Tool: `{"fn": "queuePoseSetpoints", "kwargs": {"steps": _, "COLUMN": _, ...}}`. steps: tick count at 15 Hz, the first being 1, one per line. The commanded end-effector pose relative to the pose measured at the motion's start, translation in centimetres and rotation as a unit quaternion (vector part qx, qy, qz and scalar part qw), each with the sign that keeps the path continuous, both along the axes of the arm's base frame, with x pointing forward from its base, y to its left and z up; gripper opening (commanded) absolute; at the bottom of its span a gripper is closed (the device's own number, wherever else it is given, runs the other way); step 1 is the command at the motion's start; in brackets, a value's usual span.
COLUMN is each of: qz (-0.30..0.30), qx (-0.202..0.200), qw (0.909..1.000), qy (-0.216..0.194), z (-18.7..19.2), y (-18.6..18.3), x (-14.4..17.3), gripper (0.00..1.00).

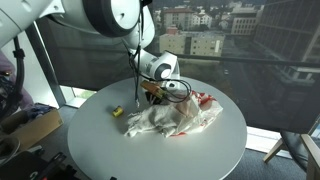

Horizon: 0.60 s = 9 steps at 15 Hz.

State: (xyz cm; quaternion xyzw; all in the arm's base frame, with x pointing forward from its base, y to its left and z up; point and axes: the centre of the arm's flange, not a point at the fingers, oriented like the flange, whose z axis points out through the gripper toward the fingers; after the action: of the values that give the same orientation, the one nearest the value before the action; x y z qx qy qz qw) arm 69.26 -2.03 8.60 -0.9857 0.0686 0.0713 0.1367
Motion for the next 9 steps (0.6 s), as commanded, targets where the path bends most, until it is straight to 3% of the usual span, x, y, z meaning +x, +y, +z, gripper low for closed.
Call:
{"fn": "queuePoseSetpoints", "kwargs": {"steps": 1, "qz": 0.034, "qx": 0.087, "qw": 0.9951, "qy": 0.034, "z": 1.8, "y": 3.2, "x": -3.0, "gripper": 0.00}}
{"fn": "queuePoseSetpoints", "kwargs": {"steps": 4, "qz": 0.074, "qx": 0.125, "qw": 0.9878, "qy": 0.058, "z": 1.9, "y": 6.7, "x": -4.4, "gripper": 0.00}}
{"fn": "queuePoseSetpoints", "kwargs": {"steps": 5, "qz": 0.081, "qx": 0.113, "qw": 0.9881, "qy": 0.065, "z": 1.9, "y": 7.3, "x": -4.6, "gripper": 0.26}}
{"fn": "queuePoseSetpoints", "kwargs": {"steps": 6, "qz": 0.090, "qx": 0.097, "qw": 0.9889, "qy": 0.067, "z": 2.0, "y": 7.6, "x": -4.8, "gripper": 0.27}}
{"fn": "queuePoseSetpoints", "kwargs": {"steps": 9, "qz": 0.115, "qx": 0.009, "qw": 0.9926, "qy": 0.038, "z": 3.3, "y": 7.2, "x": -4.8, "gripper": 0.48}}
